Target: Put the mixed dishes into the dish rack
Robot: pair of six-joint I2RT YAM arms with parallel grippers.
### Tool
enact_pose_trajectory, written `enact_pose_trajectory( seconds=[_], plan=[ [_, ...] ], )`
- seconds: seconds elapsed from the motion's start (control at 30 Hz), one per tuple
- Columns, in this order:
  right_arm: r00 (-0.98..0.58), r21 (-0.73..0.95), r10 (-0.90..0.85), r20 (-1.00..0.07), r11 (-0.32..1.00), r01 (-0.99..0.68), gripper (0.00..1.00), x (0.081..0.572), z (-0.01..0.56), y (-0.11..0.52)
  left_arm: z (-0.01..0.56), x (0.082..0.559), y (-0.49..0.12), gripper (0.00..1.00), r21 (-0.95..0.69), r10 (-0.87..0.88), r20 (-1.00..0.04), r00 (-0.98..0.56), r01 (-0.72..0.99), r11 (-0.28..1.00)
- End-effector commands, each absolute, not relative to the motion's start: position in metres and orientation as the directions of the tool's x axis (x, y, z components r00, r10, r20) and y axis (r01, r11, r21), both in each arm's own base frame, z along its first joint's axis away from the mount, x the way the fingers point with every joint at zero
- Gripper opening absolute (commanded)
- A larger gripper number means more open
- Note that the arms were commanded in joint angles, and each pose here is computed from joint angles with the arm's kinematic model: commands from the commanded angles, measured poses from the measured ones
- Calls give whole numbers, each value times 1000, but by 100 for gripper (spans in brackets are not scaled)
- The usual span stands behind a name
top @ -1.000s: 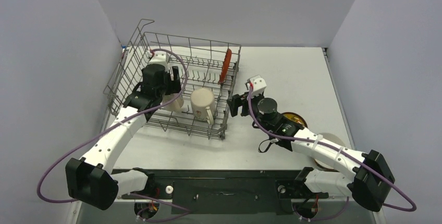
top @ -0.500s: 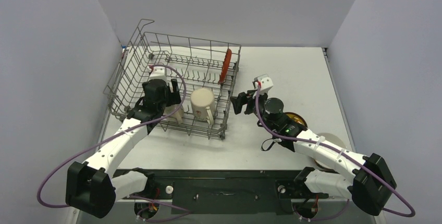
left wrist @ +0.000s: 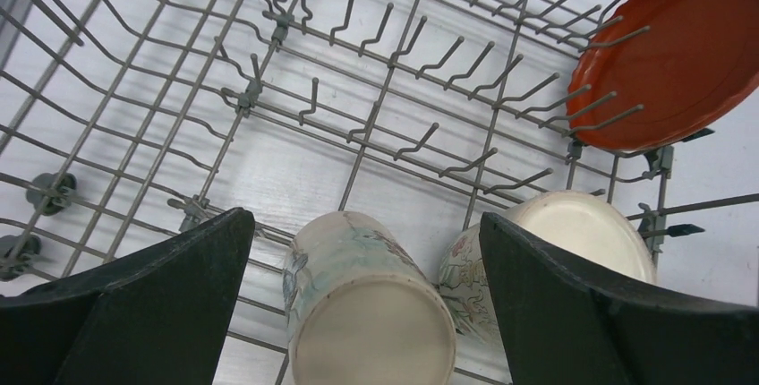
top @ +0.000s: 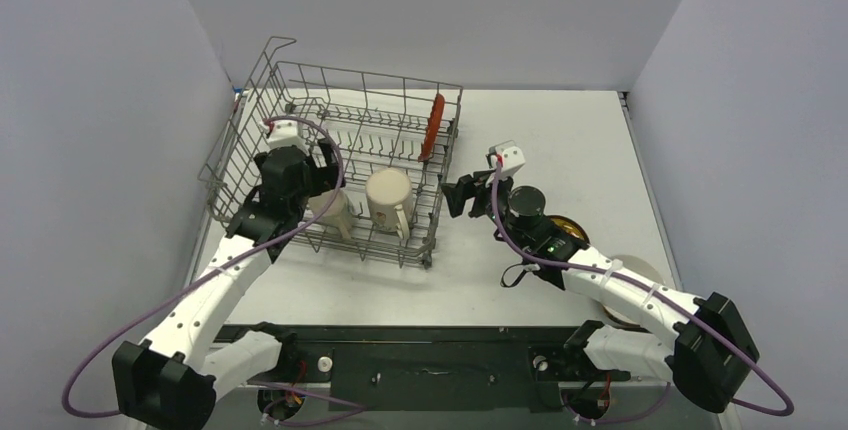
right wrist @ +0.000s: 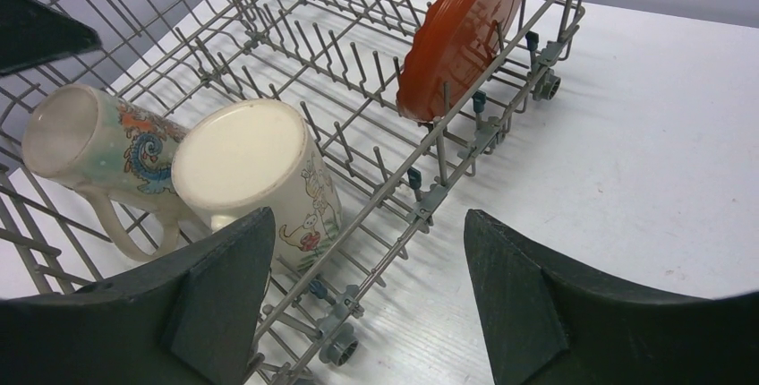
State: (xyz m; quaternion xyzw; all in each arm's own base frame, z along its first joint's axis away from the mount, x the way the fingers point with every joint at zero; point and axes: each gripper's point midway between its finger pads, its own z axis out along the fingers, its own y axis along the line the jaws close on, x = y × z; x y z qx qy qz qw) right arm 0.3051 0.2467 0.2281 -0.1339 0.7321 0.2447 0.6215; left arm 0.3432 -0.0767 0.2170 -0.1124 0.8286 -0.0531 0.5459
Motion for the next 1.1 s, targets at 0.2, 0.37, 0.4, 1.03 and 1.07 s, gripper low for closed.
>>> enact_pose_trajectory(
  seconds=[0.2, 0.37, 0.4, 1.03, 1.07],
  plan=[
    [-203, 199, 110, -973, 845, -497, 72, 313, 231, 251, 315, 320, -62, 96, -211, -225, -946, -233, -86, 974],
    [-250, 239, 142, -958, 877, -417, 72, 315, 226, 235, 330, 303, -117, 97, -223, -151, -953, -264, 272, 936],
    [-267, 247, 147, -952, 887, -391, 72, 317, 221, 227, 333, 302, -124, 97, -226, -147, -955, -257, 315, 922],
    [-256, 242, 458, -851, 775, 583, 73, 265, 146, -11, 315, 282, -128, 97, -142, -71, -975, -212, 345, 928],
    [-261, 236, 466, -845, 765, 600, 72, 264, 142, -15, 317, 280, -124, 97, -138, -72, -976, -205, 326, 935]
  ],
)
